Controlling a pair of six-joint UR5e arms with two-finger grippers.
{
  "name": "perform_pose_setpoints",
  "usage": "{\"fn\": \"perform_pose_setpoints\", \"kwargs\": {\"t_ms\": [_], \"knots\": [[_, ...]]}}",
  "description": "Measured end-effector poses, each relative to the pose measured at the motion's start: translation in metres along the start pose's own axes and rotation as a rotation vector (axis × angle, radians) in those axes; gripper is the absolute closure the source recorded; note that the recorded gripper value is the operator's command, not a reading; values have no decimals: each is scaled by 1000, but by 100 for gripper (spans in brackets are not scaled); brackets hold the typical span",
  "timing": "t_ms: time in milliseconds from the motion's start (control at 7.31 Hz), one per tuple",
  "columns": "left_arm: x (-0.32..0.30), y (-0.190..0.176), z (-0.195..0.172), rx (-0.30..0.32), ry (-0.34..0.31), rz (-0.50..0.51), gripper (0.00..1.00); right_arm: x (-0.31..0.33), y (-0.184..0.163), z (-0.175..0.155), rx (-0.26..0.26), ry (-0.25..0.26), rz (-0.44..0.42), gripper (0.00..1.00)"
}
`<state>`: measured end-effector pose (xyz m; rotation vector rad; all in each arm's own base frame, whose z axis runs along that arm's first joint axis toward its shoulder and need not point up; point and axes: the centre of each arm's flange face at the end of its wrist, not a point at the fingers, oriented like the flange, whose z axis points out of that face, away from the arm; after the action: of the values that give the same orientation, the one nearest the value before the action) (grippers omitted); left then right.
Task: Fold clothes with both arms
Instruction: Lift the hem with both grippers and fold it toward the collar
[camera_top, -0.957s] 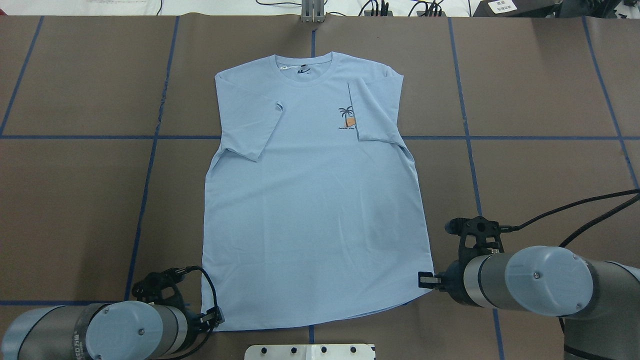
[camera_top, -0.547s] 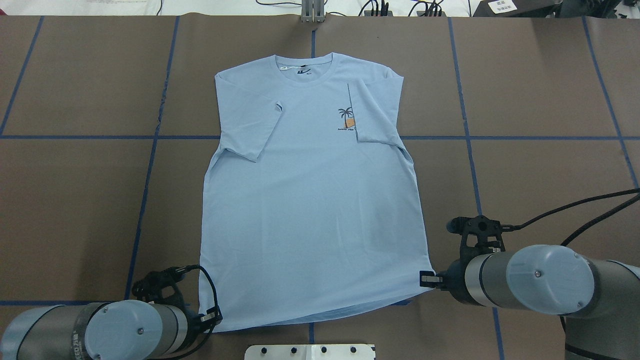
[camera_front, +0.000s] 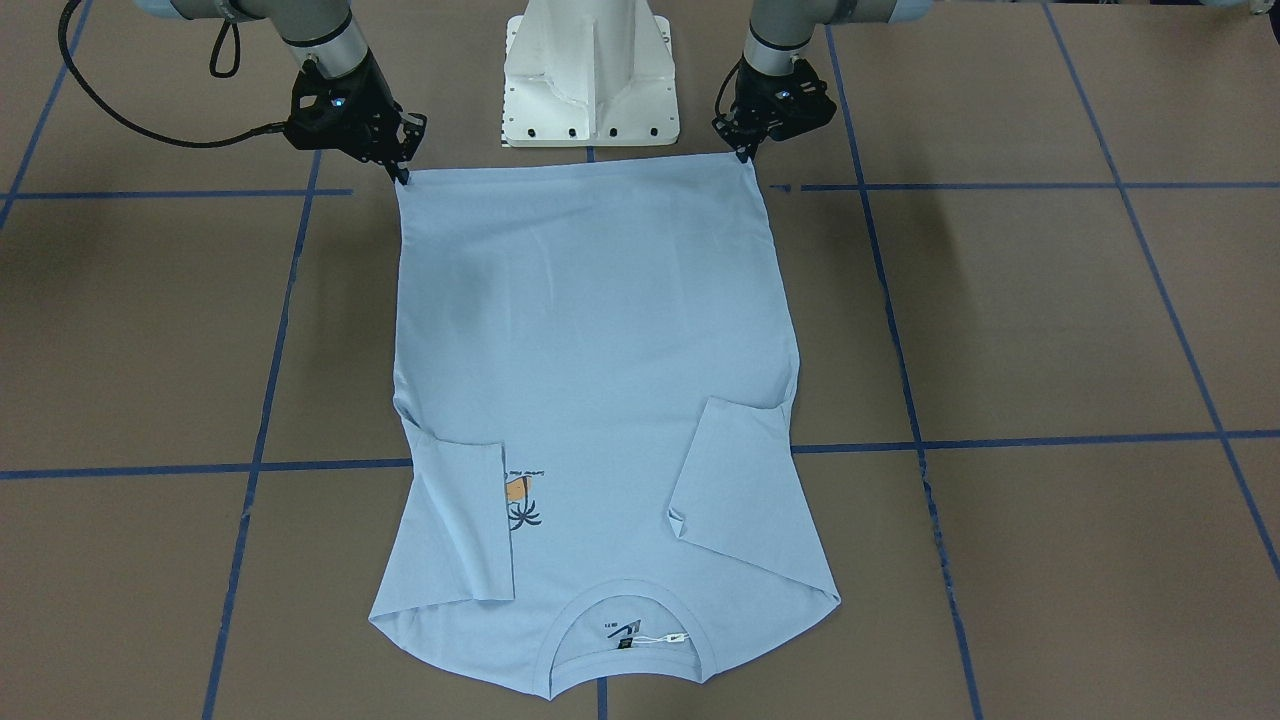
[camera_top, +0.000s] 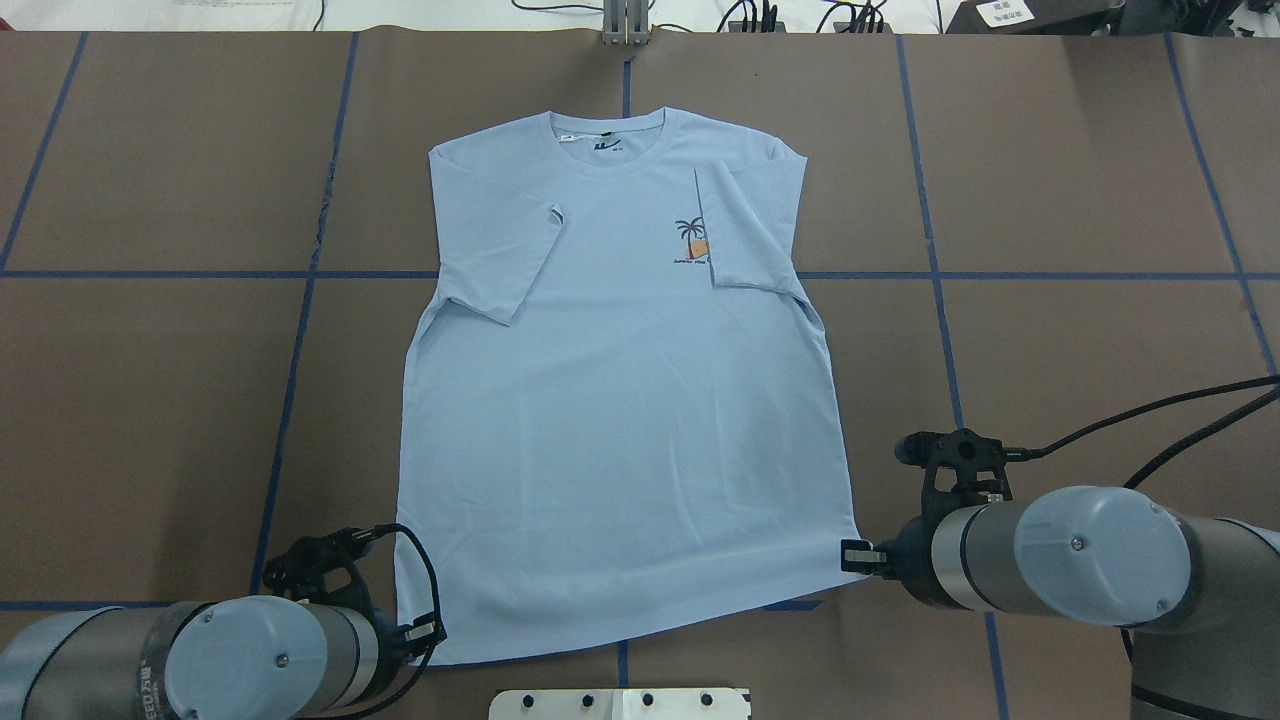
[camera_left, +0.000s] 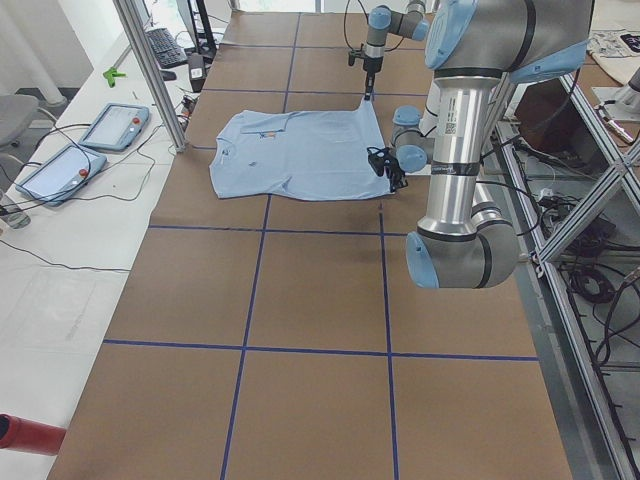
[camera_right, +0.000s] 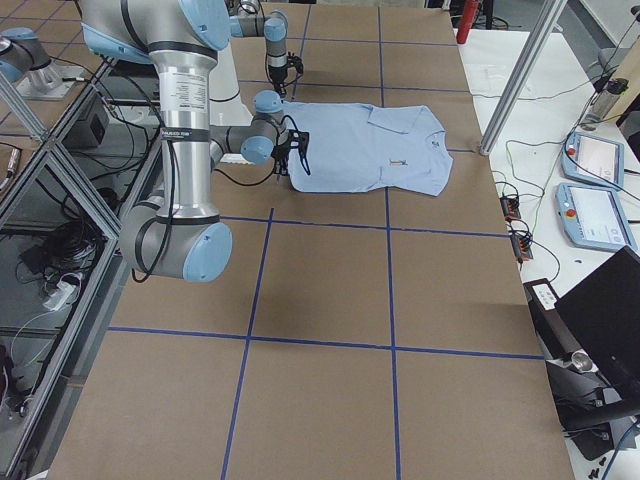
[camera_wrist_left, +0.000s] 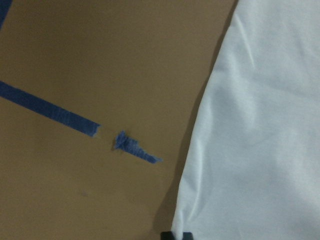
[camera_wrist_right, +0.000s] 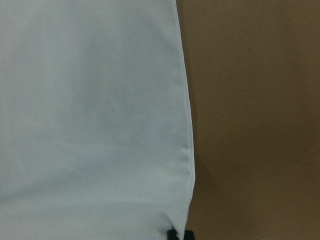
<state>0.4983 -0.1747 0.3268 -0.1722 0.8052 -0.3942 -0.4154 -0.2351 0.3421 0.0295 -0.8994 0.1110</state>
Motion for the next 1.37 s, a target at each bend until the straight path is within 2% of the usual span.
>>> {"fn": "perform_pose_setpoints", "kwargs": {"t_ms": [273,547,684,957,1094,1231,1367], "knots": [[3,0,-7,-4,9,6,100,2,-3,-3,-10,-2,8,100],[6,3,-31,-26,41,10,100,9,-4,-11,-40,-3,17,100],[8,7,-47,-47,61,16,100,15,1,-20,-82,-7,19,100],[4,28,-77,-90,81,80,100,36,23,-49,-218,-11,19,100],[-2,51,-93,-129,74,127,100,44,36,-64,-284,-11,19,100],[-8,70,-107,-166,70,163,100,47,45,-74,-327,-14,25,100],[-10,79,-114,-184,68,178,100,45,49,-77,-344,-20,29,100]]}}
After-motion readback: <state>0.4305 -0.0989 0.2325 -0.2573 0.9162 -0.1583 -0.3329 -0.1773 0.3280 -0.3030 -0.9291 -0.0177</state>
